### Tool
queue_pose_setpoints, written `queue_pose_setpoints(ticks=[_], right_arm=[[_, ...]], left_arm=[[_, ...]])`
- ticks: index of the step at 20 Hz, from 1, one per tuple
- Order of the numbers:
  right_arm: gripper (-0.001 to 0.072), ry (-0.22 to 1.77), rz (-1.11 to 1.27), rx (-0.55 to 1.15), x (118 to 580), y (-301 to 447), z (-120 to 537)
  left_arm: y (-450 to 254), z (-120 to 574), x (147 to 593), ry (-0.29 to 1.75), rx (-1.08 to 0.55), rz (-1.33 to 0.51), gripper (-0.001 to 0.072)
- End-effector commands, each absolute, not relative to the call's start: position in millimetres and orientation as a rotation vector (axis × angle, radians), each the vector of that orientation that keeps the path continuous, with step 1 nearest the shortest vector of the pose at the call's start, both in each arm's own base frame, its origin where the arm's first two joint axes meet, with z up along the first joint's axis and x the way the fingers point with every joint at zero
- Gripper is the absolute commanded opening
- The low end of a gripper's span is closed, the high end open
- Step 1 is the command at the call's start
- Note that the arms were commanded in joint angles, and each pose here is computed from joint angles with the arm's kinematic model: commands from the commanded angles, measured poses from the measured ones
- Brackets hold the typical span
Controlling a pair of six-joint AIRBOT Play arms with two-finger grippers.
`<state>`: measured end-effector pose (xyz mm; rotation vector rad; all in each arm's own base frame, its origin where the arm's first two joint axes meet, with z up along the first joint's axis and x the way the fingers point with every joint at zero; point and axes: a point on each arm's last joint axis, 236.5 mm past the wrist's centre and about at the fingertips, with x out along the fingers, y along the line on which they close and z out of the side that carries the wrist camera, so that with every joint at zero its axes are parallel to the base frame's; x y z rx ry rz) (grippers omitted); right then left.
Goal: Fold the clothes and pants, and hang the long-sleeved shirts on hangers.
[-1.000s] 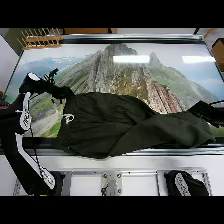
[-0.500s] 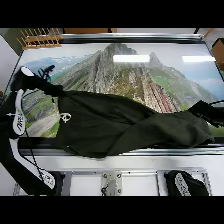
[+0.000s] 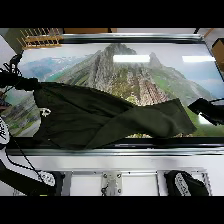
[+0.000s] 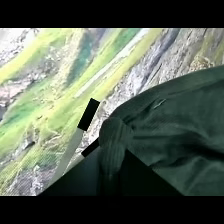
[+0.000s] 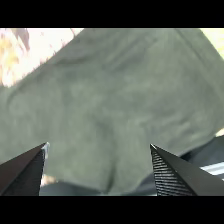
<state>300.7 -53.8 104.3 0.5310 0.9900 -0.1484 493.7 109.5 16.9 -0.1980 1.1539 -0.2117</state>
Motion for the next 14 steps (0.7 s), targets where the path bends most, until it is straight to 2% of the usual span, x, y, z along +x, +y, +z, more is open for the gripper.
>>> queue_pose_setpoints(ticks=[1, 5, 10, 14], right_arm=[[0.0692, 0.942, -0.198, 0.593, 326.4, -68.6, 95.8], [0.0692, 1.084, -0.149, 0.604, 361.8, -82.1, 46.5], [0.0692, 1.159, -0.04, 0.54, 430.7, -112.1, -1.2], [0.0692, 1.217, 0.021, 0.487, 461.4, -127.9, -48.1]], left_arm=[[111.0, 21.2, 501.6, 1.12, -0.183, -0.194, 0.0021], [112.5, 22.9, 506.4, 1.1, -0.178, -0.185, 0.0021], [115.1, 22.8, 506.1, 1.099, -0.178, -0.18, 0.0021], [115.1, 22.8, 506.1, 1.099, -0.178, -0.18, 0.0021]])
